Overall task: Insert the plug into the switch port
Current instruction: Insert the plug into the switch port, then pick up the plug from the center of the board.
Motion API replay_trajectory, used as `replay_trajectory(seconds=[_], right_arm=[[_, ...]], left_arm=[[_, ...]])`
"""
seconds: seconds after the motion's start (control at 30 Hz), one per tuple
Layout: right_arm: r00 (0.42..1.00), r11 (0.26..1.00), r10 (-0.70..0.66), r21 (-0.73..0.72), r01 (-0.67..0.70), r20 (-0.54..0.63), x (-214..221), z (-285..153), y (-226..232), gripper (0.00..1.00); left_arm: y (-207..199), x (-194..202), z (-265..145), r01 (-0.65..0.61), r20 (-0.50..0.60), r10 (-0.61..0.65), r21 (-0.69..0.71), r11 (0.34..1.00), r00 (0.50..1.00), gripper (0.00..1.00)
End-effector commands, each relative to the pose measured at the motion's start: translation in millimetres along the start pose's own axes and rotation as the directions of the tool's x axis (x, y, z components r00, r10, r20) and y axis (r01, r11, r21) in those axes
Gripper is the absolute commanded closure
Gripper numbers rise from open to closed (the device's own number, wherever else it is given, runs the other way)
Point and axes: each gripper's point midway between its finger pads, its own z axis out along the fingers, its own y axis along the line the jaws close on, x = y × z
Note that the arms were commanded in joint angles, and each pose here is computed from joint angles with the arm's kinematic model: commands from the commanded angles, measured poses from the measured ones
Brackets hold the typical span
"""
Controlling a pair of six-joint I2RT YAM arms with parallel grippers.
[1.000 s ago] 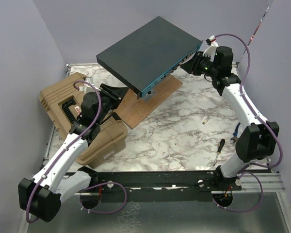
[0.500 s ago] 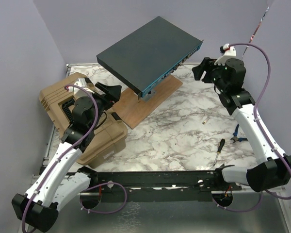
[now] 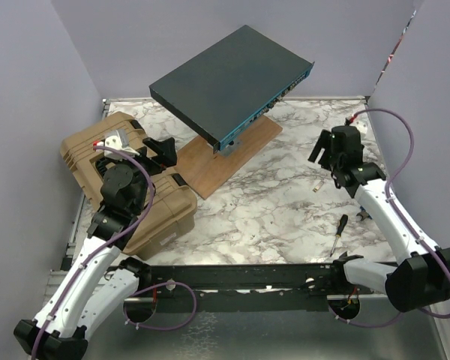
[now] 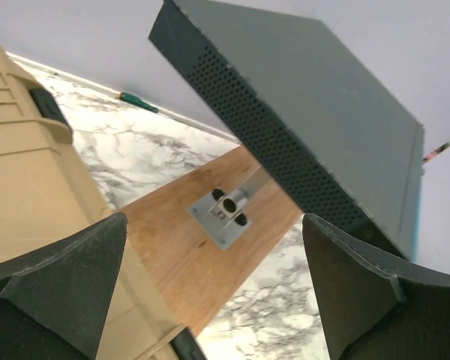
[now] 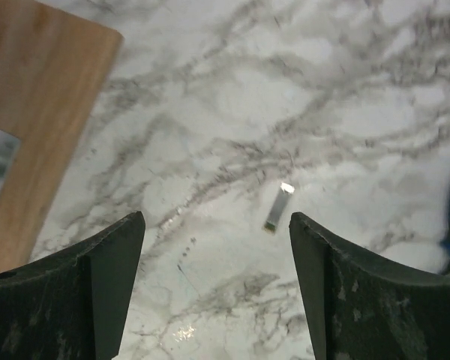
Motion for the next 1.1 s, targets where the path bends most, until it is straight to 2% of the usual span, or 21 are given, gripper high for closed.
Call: replay_trajectory(seconds=[0.0, 0.2, 0.43, 0.67, 0.9, 1.07], right_arm=[[0.983, 0.977, 0.128, 0.188, -0.103, -0.13, 62.0, 5.1, -36.4, 0.2], [0.961, 0.961, 0.197, 0.234, -0.149, -0.194, 107.8, 25.3, -45.0, 0.33], [0.937, 0.948, 0.228, 0.279, -0.153, -0.263, 126.1, 56.1, -52.4, 0.35], [0.914, 0.933, 0.259, 0.327, -0.153, -0.313, 144.8, 77.3, -57.8, 0.43], [0.904, 0.937, 0.251, 0.321, -0.138, -0.345, 148.9, 93.9, -58.9, 0.48], [0.901, 0.95, 0.221, 0.291, -0.113, -0.373, 150.4, 97.5, -54.6, 0.64]], left_arm=[[19.3, 4.4, -3.9, -0.095, 0.035, 0.096, -0.038, 0.995, 0.995, 0.01], [20.3, 4.3, -6.1, -0.11, 0.048, 0.111, -0.031, 0.993, 0.993, 0.01], [13.7, 1.1, -6.7, -0.12, 0.051, 0.121, -0.014, 0.993, 0.991, 0.01], [3.4, -3.7, -7.8, -0.15, 0.053, 0.148, 0.031, 0.988, 0.988, 0.01], [-20.0, -11.2, -13.0, -0.204, 0.075, 0.195, 0.154, 0.967, 0.978, 0.01], [-43.6, -10.1, -16.3, -0.244, 0.081, 0.231, 0.28, 0.928, 0.97, 0.01]])
